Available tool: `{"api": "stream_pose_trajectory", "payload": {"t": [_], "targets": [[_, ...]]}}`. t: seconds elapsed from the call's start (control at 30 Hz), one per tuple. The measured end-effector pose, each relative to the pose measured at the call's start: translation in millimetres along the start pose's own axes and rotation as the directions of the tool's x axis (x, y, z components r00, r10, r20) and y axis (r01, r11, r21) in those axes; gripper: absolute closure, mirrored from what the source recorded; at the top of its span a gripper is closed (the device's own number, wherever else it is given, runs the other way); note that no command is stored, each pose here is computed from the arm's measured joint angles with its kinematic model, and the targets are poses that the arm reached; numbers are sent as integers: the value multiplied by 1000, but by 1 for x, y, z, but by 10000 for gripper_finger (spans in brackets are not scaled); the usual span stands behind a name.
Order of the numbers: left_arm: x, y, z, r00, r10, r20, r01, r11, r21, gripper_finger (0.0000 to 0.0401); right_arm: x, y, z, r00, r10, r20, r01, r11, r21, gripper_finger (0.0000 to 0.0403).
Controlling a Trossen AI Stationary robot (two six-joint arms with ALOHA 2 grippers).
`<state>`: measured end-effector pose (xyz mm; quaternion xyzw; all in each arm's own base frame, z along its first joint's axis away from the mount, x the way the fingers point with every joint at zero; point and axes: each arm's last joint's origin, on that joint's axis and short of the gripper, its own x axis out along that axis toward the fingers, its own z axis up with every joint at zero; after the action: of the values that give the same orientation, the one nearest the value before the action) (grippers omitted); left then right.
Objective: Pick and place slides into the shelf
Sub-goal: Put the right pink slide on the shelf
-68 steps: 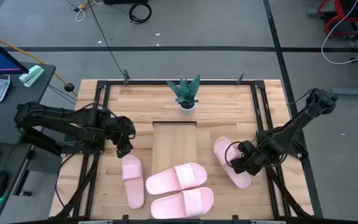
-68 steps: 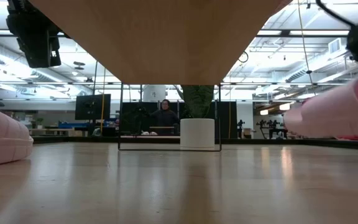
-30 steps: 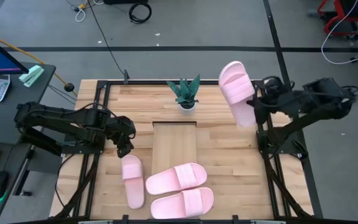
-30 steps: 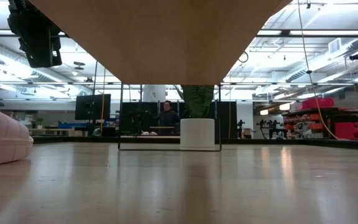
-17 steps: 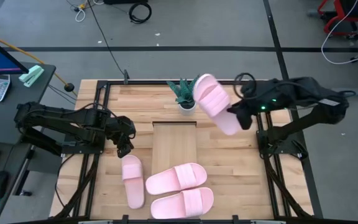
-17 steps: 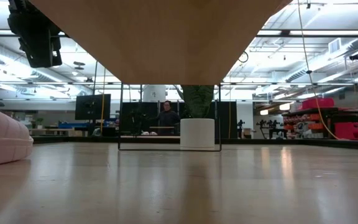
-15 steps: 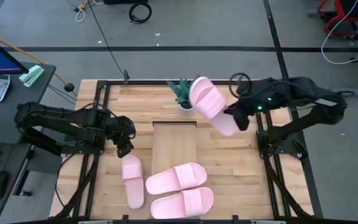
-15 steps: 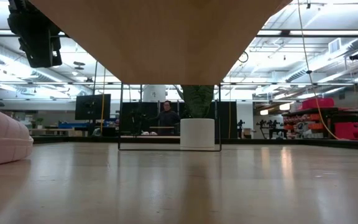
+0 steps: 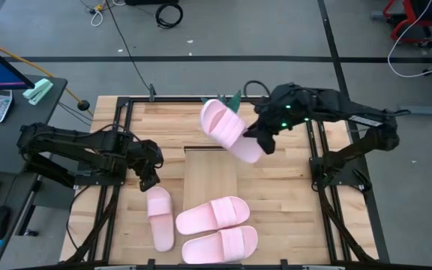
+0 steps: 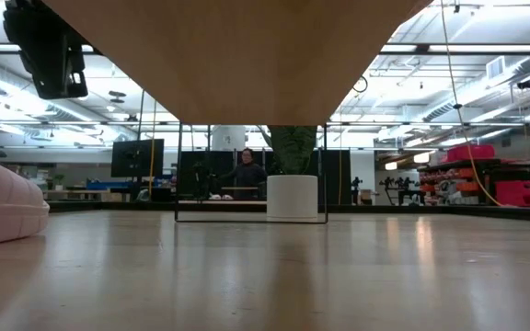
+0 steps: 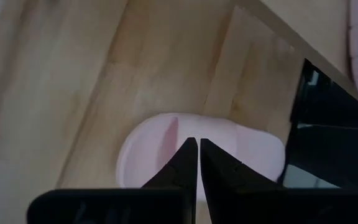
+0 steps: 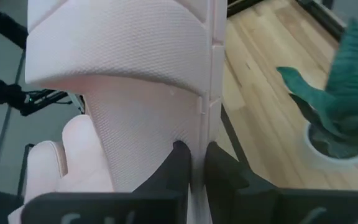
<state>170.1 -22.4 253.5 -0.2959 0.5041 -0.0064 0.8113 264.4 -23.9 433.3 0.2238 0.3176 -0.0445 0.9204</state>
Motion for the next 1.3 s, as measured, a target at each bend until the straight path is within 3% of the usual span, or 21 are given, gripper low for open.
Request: {"api": "stream_pose_trajectory", "payload": {"t": [0.2,0.47,0.73,0.93,1.3], "targets": [[-10,-3,-1,1000,-10,4,11,1000,-17,381,35,-2,1,993,60,-98,-65,997,-50,367],[-66,-21,5,970,-50,239,29,995,90,375,68,-6,1,981,86,-172,-100,992,-75,368],[-141,-34,-4,841,-59,538,-38,985,168,377,99,-12,7,966,181,-185,-194,979,-56,369],[-165,-33,-12,775,-45,631,-65,986,150,380,126,-15,7,947,241,-212,-254,966,-37,366],[-159,-31,-13,811,3,585,-103,985,138,383,174,-22,-1,905,321,-278,-338,941,-16,365]]}}
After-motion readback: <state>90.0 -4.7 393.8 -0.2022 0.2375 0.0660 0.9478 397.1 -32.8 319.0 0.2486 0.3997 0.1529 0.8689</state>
